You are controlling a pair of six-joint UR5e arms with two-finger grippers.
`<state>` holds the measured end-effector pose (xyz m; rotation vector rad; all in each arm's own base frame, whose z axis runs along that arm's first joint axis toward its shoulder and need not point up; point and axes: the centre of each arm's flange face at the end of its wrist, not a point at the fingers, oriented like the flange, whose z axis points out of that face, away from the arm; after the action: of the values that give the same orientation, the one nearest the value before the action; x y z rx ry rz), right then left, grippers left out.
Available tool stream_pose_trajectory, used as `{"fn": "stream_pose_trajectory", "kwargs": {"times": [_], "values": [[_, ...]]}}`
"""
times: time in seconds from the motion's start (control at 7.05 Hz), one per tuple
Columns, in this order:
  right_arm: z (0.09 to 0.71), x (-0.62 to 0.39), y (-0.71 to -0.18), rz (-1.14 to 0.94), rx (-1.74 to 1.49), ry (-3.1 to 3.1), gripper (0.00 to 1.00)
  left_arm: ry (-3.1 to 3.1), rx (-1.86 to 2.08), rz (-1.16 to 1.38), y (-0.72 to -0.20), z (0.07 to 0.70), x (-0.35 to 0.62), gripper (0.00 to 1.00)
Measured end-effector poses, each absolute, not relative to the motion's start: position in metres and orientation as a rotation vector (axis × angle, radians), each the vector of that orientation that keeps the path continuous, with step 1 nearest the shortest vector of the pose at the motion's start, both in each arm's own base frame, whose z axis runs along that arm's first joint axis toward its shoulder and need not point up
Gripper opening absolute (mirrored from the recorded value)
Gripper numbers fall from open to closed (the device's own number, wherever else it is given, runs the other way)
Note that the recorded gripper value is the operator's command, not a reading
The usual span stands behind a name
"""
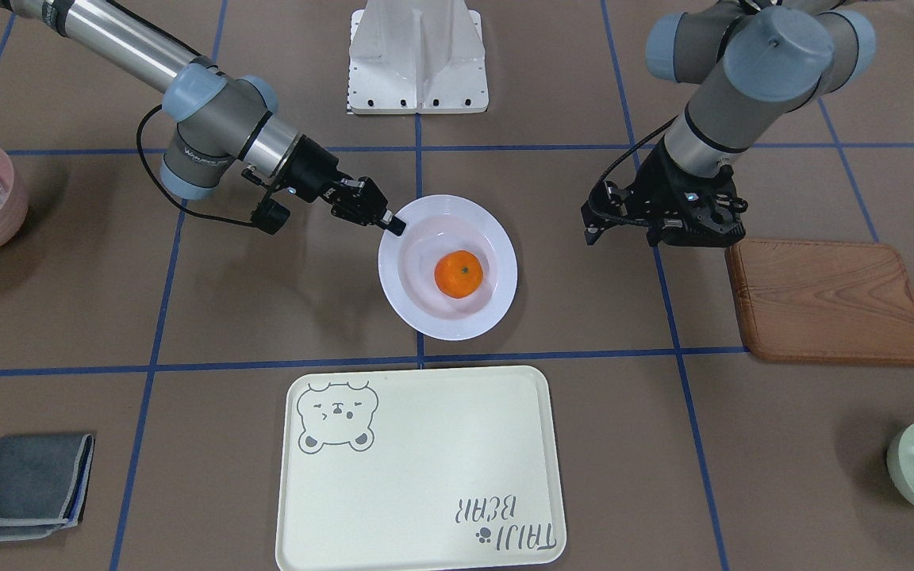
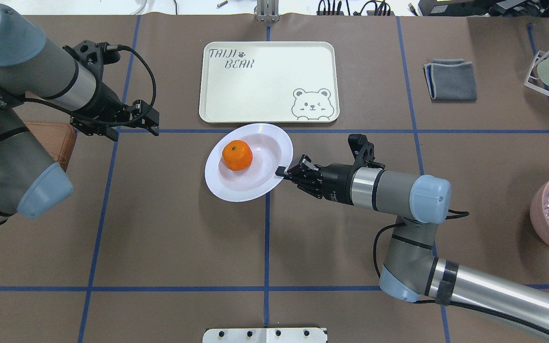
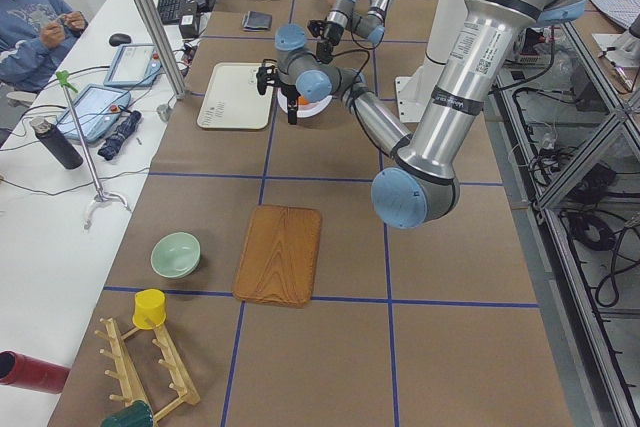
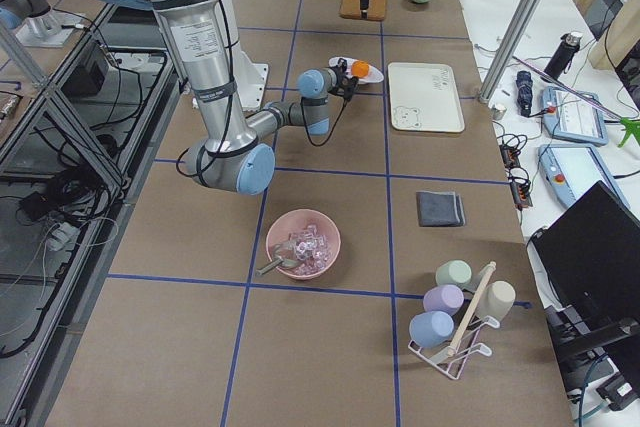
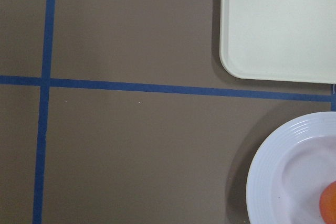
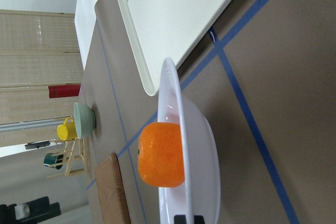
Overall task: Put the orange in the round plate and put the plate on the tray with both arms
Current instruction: 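Carry the plate with the orange onto the cream bear tray with the right gripper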
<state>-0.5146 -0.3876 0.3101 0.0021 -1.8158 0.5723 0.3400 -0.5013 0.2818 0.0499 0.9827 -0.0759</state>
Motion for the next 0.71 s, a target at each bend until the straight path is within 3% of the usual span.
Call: {"fn": "stream_pose_trajectory", "kwargs": {"times": [0.71], "values": [[0.307,-0.518,-0.424,0.915,0.120,-1.886,0.00,0.977,0.049,-0.082,-0.499,0.277,0.334,0.98]]}}
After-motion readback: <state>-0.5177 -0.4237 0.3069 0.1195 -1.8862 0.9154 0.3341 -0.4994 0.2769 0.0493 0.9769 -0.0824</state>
